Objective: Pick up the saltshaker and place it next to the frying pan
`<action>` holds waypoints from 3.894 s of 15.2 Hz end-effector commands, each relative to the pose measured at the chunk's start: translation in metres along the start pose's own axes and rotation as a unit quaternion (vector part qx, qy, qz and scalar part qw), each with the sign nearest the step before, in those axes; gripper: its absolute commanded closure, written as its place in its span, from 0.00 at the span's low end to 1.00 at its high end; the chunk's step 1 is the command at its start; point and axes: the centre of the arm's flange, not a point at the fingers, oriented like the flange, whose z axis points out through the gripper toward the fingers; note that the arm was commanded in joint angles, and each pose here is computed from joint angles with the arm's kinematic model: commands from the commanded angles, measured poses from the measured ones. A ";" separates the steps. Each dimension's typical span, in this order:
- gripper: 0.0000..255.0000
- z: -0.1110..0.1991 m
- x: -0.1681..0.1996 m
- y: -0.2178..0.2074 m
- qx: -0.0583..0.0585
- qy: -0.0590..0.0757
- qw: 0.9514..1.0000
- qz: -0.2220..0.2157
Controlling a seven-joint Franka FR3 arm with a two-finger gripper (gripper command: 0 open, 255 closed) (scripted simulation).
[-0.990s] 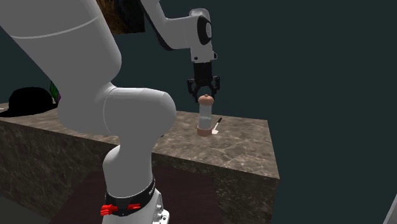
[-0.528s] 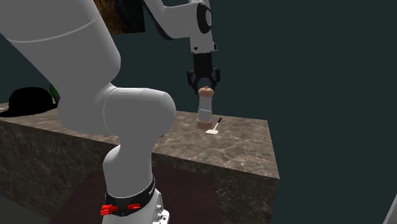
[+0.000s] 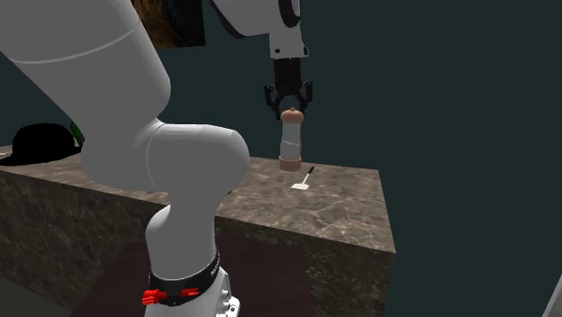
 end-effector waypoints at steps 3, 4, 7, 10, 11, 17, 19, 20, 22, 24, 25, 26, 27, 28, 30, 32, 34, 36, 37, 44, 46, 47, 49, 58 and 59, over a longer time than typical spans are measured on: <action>1.00 -0.021 0.002 0.002 0.000 0.000 1.000 0.000; 1.00 -0.027 0.002 0.002 0.000 0.000 1.000 0.000; 1.00 -0.042 0.003 0.004 0.000 0.000 1.000 0.000; 1.00 -0.058 0.003 0.005 0.000 0.000 1.000 0.000; 1.00 -0.063 0.003 0.006 0.000 0.000 1.000 0.000; 1.00 -0.095 0.005 0.009 0.000 0.000 1.000 0.000; 1.00 -0.105 0.005 0.010 0.000 0.000 1.000 0.000; 1.00 -0.111 0.005 0.010 0.000 0.000 1.000 0.000; 1.00 -0.121 0.006 0.011 0.000 0.000 1.000 0.000; 1.00 -0.132 0.006 0.012 0.000 0.000 1.000 0.000; 1.00 -0.135 0.006 0.012 0.000 0.000 1.000 0.000; 1.00 -0.135 0.017 0.004 0.000 0.000 1.000 0.000; 1.00 -0.135 0.027 -0.004 0.000 0.000 1.000 0.000; 1.00 -0.136 0.037 -0.012 0.000 0.000 1.000 0.000; 1.00 -0.137 0.058 -0.029 0.000 0.000 1.000 0.000; 1.00 -0.137 0.078 -0.045 0.000 0.000 1.000 0.000; 1.00 -0.138 0.099 -0.062 0.000 0.000 1.000 0.000; 1.00 -0.139 0.120 -0.079 0.000 0.000 1.000 0.000; 1.00 -0.139 0.130 -0.087 0.000 0.000 1.000 0.000; 1.00 -0.142 0.202 -0.145 0.000 0.000 1.000 0.000; 1.00 -0.143 0.222 -0.161 0.000 0.000 1.000 0.000; 1.00 -0.143 0.233 -0.169 0.000 0.000 1.000 0.000; 1.00 -0.144 0.253 -0.186 0.000 0.000 1.000 0.000; 1.00 -0.148 0.340 -0.256 0.000 0.000 1.000 0.000; 1.00 -0.142 0.340 -0.256 0.000 0.000 1.000 0.000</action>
